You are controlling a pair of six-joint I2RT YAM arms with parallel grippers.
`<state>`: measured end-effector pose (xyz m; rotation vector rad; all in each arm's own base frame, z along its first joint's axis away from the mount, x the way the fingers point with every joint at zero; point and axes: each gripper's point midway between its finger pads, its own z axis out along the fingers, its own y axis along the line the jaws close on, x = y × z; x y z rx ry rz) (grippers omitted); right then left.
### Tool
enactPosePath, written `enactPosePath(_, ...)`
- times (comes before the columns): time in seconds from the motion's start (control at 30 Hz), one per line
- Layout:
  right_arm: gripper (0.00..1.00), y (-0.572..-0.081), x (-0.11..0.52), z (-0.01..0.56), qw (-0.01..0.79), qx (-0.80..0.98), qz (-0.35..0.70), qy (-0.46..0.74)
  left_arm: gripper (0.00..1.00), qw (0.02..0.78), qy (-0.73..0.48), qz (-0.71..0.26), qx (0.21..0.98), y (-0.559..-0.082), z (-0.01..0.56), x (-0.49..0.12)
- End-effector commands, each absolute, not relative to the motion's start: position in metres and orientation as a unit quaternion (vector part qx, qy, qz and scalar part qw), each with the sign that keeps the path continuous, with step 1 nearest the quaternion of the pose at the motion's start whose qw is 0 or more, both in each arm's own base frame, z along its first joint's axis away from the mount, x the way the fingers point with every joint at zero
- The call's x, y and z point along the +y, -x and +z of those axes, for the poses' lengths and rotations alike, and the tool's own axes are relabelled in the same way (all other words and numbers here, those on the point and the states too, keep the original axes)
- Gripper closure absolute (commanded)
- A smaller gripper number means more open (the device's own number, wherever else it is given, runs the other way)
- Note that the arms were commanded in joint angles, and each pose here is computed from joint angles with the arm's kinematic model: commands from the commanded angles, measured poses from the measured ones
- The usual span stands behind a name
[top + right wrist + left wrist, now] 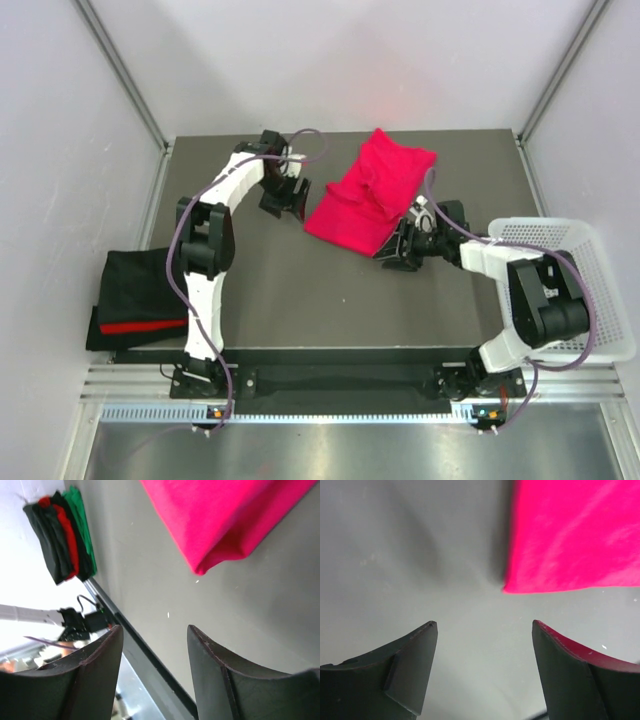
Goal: Fold and stack the t-shirts
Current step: Fold the tshirt
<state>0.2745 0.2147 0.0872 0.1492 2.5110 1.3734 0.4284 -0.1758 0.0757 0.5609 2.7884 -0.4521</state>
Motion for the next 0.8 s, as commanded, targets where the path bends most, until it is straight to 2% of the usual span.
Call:
enactPosePath(0.0, 0.45, -0.300, 0.223, 0.099, 0.155, 0.854, 0.491, -0.072, 0.18, 0.075, -0.141, -0.236, 0.958, -0.415, 0.078, -0.177)
enactPosePath(0.33, 0.41, -0.308, 0.229, 0.077, 0.127, 0.860, 0.485, -0.096, 0.16, 0.015, -0.116, -0.348, 0.930, -0.411, 0.053, -0.202)
enactPosePath(0.77, 0.42, -0.324, 0.237, 0.053, 0.107, 0.866, 0.477, -0.106, 0.16, -0.020, -0.096, -0.375, 0.922, -0.408, 0.035, -0.216)
